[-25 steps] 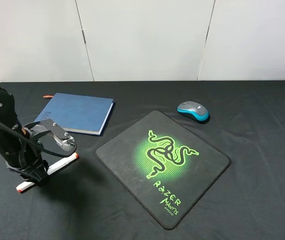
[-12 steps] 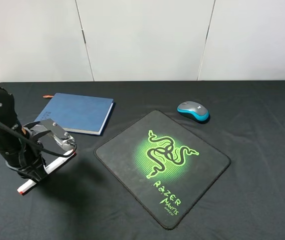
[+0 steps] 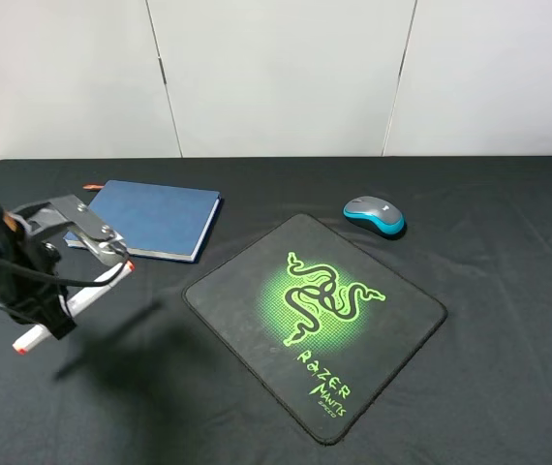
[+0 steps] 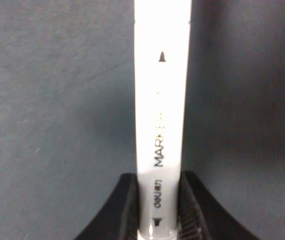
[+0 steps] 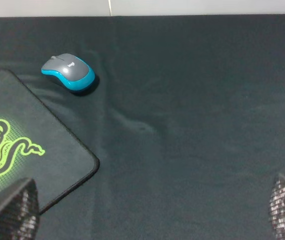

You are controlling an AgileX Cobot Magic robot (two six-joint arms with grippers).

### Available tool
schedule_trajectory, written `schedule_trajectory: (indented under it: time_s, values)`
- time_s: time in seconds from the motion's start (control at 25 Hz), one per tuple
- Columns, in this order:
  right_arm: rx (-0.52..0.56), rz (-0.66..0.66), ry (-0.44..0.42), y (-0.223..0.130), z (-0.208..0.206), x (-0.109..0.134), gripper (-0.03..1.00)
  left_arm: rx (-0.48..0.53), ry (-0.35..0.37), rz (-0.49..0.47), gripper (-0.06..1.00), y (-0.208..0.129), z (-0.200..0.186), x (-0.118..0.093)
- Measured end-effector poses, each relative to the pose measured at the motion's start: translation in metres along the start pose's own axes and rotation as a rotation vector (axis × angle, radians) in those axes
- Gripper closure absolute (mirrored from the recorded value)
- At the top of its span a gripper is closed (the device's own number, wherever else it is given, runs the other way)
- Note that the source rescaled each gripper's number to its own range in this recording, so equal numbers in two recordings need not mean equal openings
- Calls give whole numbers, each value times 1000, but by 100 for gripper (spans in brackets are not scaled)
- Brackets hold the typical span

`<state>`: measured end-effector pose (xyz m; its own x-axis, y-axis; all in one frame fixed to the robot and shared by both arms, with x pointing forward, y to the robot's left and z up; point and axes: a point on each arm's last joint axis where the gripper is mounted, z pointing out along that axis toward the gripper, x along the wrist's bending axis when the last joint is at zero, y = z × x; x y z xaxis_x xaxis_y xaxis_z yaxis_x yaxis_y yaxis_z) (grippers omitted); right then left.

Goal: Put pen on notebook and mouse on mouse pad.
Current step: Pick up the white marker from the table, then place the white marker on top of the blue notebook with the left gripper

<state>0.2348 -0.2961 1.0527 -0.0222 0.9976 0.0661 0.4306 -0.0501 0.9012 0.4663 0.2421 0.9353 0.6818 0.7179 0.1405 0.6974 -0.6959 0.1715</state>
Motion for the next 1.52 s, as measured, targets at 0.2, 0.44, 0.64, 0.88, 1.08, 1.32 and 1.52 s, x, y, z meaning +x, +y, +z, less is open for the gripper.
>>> schedule_trajectory:
  time_s: [0.2, 0.44, 0.64, 0.88, 1.08, 1.32, 1.52]
  values:
    - [0, 0, 0, 0, 0, 0, -3, -9, 21, -1, 94, 10, -31, 8]
    - [0, 0, 0, 0, 0, 0, -3, -29, 49, -3, 94, 33, -62, 24]
    - [0, 0, 0, 0, 0, 0, -3, 52, 69, 32, 94, 48, -68, 39]
    - [0, 0, 0, 0, 0, 0, -3, 112, 60, 80, 94, 83, -49, 59]
    - [0, 0, 0, 0, 0, 0, -3, 84, 78, 147, 94, 116, -39, 78]
    - [0, 0, 0, 0, 0, 0, -3, 94, 71, 233, 94, 145, -11, 92]
    - [0, 0, 0, 0, 0, 0, -3, 104, 58, 315, 94, 158, 16, 98]
